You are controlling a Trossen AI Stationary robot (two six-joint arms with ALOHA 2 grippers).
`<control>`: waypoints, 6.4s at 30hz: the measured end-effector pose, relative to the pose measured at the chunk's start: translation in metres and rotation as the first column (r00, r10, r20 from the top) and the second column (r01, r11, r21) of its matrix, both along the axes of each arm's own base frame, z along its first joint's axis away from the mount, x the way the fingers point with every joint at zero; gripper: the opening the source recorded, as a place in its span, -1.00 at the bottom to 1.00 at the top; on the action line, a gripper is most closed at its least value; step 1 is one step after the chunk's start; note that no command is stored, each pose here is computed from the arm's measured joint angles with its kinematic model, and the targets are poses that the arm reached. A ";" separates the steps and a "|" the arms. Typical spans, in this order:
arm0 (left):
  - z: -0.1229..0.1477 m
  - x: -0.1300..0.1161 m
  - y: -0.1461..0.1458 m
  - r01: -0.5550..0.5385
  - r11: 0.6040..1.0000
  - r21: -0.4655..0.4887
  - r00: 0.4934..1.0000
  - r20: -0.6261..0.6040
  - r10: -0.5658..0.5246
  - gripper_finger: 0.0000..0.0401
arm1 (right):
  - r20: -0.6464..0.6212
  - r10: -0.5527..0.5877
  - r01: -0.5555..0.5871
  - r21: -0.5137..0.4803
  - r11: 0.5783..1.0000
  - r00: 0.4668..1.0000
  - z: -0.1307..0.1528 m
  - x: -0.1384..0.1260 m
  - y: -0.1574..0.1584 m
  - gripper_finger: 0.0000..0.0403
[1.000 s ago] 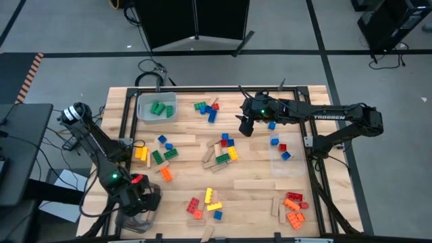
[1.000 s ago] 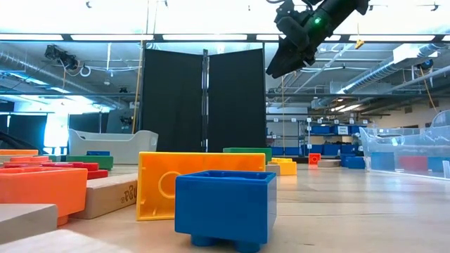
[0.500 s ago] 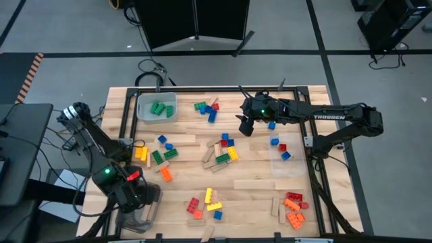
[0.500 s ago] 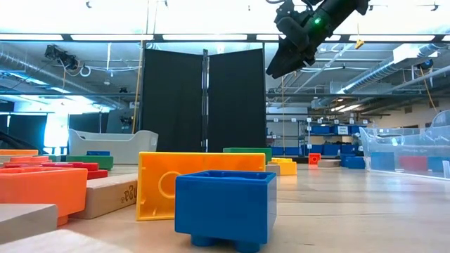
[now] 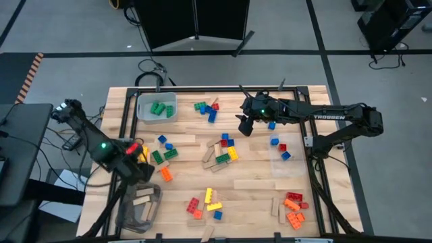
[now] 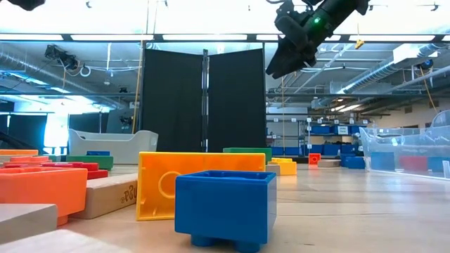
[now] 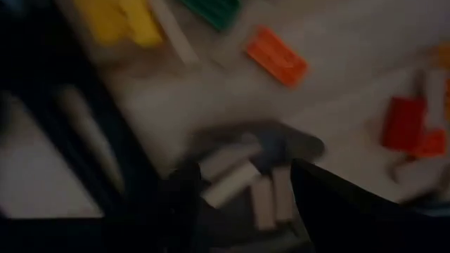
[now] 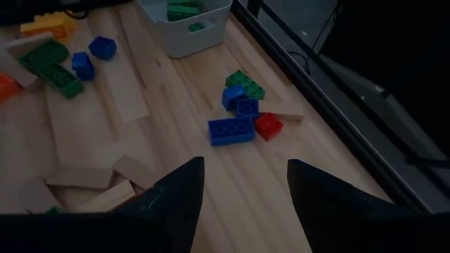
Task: Sort blocks by size
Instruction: Put the large yellow game piece into the gray bin
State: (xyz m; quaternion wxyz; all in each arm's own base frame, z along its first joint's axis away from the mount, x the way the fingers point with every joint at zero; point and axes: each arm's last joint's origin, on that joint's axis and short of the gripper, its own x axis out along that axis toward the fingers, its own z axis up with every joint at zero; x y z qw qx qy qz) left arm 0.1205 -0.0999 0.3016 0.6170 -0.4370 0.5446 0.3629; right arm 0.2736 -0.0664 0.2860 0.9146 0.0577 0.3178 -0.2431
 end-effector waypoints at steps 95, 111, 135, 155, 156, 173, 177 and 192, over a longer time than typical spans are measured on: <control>-0.152 0.058 0.109 0.770 0.471 -0.430 0.355 -0.325 -0.877 0.96 | 0.189 -0.138 0.109 0.155 0.982 0.972 0.008 0.007 0.005 0.09; -0.157 0.081 0.114 0.839 0.460 -0.292 0.330 -0.400 -0.855 0.96 | 0.178 -0.119 0.096 0.133 0.986 0.977 0.008 0.007 0.005 0.09; -0.149 0.076 0.113 0.817 0.419 -0.397 0.277 -0.368 -0.888 0.96 | 0.165 -0.107 0.088 0.120 0.989 0.980 0.007 0.007 0.005 0.09; -0.167 0.060 0.113 0.696 0.563 -0.446 0.467 -0.315 -0.826 0.94 | 0.159 -0.096 0.080 0.105 0.991 0.983 0.007 0.007 0.005 0.09; -0.168 0.061 0.114 0.695 0.569 -0.439 0.476 -0.312 -0.822 0.93 | 0.159 -0.096 0.080 0.105 0.991 0.983 0.007 0.007 0.004 0.09; -0.169 0.061 0.131 0.615 0.683 -0.393 0.590 -0.345 -0.730 0.56 | 0.159 -0.096 0.080 0.105 0.991 0.983 0.007 0.007 0.005 0.09; -0.167 0.057 0.134 0.593 0.697 -0.403 0.577 -0.390 -0.717 0.56 | 0.159 -0.096 0.079 0.105 0.991 0.983 0.007 0.007 0.005 0.09; -0.167 0.058 0.134 0.484 0.745 -0.459 0.691 -0.321 -0.648 0.55 | 0.158 -0.092 0.077 0.101 0.992 0.983 0.007 0.007 0.005 0.09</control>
